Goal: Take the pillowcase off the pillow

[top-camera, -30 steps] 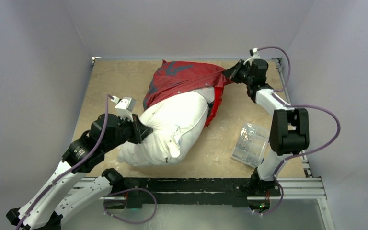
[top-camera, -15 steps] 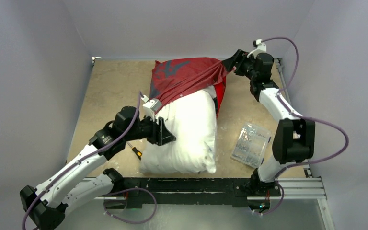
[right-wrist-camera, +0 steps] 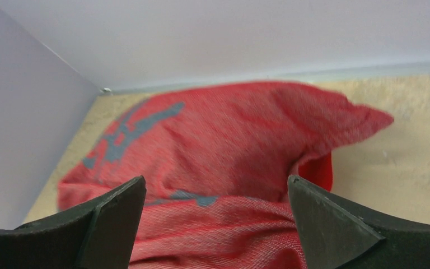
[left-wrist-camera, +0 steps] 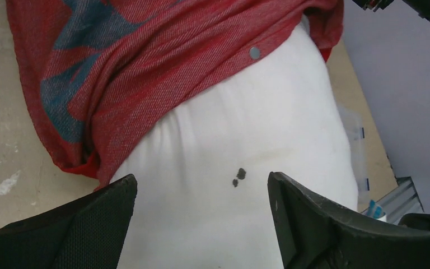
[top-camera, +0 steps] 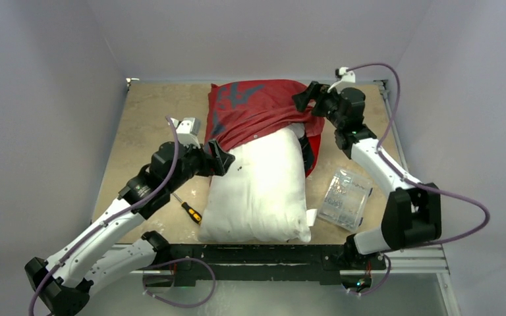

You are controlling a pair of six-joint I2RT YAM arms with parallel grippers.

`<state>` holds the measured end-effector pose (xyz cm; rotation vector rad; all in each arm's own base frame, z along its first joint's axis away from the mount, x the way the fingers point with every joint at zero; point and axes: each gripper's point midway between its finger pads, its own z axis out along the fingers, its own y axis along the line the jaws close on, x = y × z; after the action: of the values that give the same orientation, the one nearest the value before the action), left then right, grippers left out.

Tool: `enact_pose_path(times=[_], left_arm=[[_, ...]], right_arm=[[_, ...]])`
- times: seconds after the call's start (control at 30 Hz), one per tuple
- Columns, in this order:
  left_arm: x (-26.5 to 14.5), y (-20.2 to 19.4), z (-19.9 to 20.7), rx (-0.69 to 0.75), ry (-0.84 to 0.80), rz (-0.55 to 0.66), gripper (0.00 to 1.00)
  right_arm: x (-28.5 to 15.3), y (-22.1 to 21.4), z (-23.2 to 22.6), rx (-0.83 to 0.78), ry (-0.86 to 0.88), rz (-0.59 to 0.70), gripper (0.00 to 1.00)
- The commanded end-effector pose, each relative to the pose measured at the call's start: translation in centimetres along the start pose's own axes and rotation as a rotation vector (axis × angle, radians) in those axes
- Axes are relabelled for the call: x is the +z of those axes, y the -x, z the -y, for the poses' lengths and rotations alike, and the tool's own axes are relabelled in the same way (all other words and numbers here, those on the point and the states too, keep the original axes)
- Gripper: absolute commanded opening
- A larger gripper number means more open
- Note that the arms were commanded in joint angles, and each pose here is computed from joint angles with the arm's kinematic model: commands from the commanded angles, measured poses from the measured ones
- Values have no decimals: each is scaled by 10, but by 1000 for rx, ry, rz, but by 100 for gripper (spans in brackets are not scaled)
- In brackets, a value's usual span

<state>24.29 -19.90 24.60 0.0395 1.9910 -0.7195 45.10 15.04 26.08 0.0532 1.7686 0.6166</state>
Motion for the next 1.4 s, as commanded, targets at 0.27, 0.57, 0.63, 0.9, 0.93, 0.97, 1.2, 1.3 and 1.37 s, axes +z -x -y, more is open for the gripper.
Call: enact_pose_path(times=[0.27,0.57,0.63,0.9,0.93,0.97,1.2,1.3,1.37], left_arm=[[30,-88,3,-227,-159,-145,81],[34,-72,32,-197,-255,-137,80],[24,-57,20,-147,-161,-109,81],[-21,8,-41,-64,209,120,93],[-20,8,-45,-61,231,125,94],[-18,8,-47,-58,243,127,95],[6,12,-82,-116,321,149,97],[7,21,-99,-182,306,169,97],[6,23,-105,-203,306,171,97]], right_arm=[[80,-114,-110,-80,275,-212,97],[105,-68,-145,-139,225,-97,99],[87,-50,-139,-158,175,-70,99],[-20,-52,-145,-154,64,-121,99],[-31,-64,-147,-148,55,-151,99],[-42,-76,-150,-140,45,-184,99],[-88,-168,-163,-155,-71,-400,99],[-91,-205,-155,-201,-124,-470,99],[-88,-226,-146,-218,-161,-502,99]])
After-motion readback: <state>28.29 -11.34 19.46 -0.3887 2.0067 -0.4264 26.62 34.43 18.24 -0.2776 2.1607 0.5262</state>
